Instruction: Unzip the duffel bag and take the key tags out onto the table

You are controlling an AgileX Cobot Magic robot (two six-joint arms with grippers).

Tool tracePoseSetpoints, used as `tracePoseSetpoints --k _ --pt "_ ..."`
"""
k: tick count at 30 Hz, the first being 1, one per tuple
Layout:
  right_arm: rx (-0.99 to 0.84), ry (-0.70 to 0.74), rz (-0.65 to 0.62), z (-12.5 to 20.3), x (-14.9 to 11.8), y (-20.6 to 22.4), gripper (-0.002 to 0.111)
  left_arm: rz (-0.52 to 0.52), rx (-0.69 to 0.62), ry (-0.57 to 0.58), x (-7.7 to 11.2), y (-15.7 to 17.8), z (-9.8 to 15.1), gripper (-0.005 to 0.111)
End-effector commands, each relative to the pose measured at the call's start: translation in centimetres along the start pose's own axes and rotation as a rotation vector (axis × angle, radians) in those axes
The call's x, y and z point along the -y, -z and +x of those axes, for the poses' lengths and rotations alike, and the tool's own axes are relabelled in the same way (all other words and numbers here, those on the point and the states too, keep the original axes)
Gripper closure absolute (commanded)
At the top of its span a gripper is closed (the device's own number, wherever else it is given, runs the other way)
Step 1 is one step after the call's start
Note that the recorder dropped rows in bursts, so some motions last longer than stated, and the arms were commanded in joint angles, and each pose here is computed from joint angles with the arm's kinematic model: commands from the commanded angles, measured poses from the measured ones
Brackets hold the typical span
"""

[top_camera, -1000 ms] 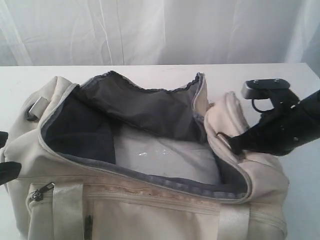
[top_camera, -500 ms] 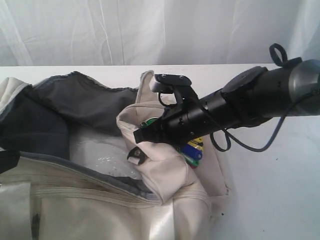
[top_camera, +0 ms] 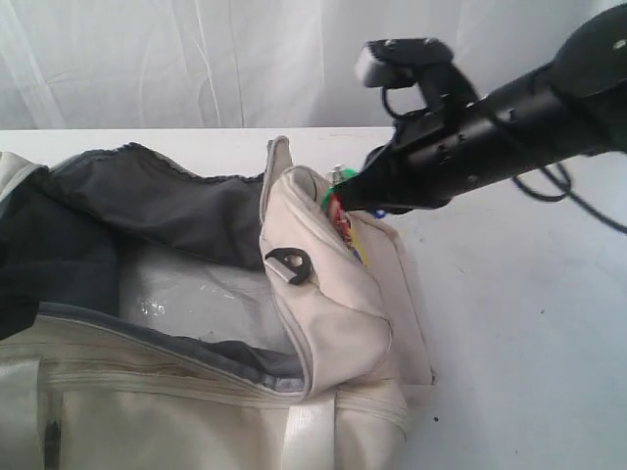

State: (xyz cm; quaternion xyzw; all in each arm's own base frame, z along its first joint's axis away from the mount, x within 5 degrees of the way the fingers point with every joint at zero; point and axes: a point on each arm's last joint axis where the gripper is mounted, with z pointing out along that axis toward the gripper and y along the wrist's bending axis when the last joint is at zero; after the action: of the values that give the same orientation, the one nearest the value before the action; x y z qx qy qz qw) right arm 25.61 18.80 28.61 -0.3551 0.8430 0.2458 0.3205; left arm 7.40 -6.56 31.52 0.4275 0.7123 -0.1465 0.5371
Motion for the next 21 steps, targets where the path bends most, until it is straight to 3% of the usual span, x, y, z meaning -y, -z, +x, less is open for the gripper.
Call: tracePoseSetpoints --k 1,10,21 --pt "-0.097 0.020 0.204 1.1 2.1 3.7 0.108 0.006 0.012 0.013 0.1 0.1 -0.1 0.056" --pt "-0.163 0.025 0.313 4.3 4.4 2.5 0.108 0.006 0.012 0.013 0.1 0.1 -0.1 0.056" --pt "-0.249 -0.012 0.315 6.8 6.3 -1.8 0.108 0.011 0.009 0.013 0.2 0.1 0.0 0.056"
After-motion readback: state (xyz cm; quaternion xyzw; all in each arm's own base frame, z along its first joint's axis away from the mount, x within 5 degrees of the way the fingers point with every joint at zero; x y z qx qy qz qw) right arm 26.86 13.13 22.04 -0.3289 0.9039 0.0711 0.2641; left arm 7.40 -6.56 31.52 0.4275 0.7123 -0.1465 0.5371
